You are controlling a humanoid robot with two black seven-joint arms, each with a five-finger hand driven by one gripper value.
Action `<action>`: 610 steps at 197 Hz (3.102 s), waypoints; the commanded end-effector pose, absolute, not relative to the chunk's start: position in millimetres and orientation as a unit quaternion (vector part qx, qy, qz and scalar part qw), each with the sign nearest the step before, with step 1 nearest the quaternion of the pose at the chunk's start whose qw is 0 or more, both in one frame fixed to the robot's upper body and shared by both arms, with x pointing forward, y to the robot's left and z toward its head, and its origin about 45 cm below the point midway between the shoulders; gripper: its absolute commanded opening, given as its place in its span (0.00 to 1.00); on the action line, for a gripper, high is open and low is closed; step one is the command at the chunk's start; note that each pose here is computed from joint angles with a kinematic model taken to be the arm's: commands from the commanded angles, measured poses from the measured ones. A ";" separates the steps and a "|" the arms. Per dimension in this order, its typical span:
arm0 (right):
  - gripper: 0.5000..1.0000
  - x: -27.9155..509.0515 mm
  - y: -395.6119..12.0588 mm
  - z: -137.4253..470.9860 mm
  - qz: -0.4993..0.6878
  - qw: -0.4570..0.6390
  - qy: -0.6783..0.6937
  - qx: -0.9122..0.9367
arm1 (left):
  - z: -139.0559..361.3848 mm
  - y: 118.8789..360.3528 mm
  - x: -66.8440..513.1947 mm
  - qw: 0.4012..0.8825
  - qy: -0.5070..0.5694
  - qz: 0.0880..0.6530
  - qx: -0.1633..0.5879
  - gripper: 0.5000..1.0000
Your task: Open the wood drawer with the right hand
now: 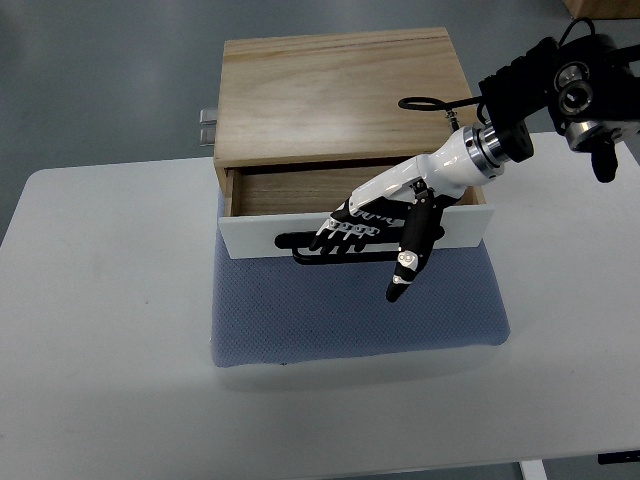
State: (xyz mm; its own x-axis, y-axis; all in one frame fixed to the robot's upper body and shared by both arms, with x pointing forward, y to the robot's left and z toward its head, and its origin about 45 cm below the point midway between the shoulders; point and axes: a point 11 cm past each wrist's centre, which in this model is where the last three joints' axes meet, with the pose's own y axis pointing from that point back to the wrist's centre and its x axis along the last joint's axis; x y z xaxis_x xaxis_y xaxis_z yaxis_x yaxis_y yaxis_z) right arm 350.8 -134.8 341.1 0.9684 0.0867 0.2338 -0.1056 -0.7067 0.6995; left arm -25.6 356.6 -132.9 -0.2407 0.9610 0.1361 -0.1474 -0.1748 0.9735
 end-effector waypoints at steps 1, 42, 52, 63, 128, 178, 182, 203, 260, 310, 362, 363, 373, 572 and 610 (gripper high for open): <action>0.88 346.7 -132.7 339.5 0.122 0.381 0.001 0.917 | -132.9 356.6 -25.6 0.438 0.470 0.632 0.433 1.00; 0.88 347.4 -133.5 338.9 0.120 0.381 -0.001 0.917 | -132.9 356.6 -25.6 0.438 0.470 0.632 0.433 1.00; 0.88 347.8 -133.9 339.6 0.121 0.381 -0.001 0.917 | -132.9 356.6 -25.6 0.438 0.470 0.632 0.433 1.00; 0.88 348.2 -134.1 340.9 0.122 0.381 -0.002 0.916 | -132.9 356.6 -25.6 0.438 0.470 0.632 0.433 1.00; 0.88 354.9 -136.4 346.1 0.136 0.385 -0.023 0.912 | -132.9 356.6 -25.6 0.438 0.470 0.632 0.433 1.00; 0.88 357.1 -143.1 353.5 0.140 0.386 -0.030 0.911 | -132.9 356.6 -25.6 0.438 0.470 0.632 0.433 1.00; 0.88 357.1 -143.1 353.5 0.140 0.386 -0.030 0.911 | -132.9 356.6 -25.6 0.438 0.470 0.632 0.433 1.00; 0.88 356.9 -146.1 351.8 0.138 0.391 -0.031 0.909 | -132.9 356.6 -25.6 0.438 0.470 0.632 0.433 1.00; 0.88 357.9 -148.9 348.1 0.137 0.396 -0.037 0.907 | -132.9 356.6 -25.6 0.438 0.470 0.632 0.433 1.00; 0.88 356.0 -149.3 346.9 0.135 0.397 -0.033 0.907 | -132.9 356.6 -25.6 0.438 0.470 0.632 0.433 1.00; 0.88 353.8 -150.2 378.3 0.156 0.379 -0.033 0.911 | -132.9 356.6 -25.6 0.439 0.469 0.632 0.433 1.00; 0.88 354.1 -150.9 379.3 0.156 0.379 -0.035 0.912 | -132.9 356.6 -25.6 0.438 0.470 0.632 0.433 1.00; 0.88 354.1 -150.9 379.3 0.156 0.379 -0.035 0.912 | -132.9 356.6 -25.6 0.438 0.470 0.632 0.433 1.00; 0.88 501.3 -315.2 457.9 0.007 -0.147 -0.563 0.813 | -132.9 356.6 -25.6 0.438 0.470 0.632 0.433 1.00; 0.88 510.1 -354.9 409.3 -0.066 -0.185 -0.629 0.752 | -132.9 356.6 -25.6 0.438 0.470 0.632 0.433 1.00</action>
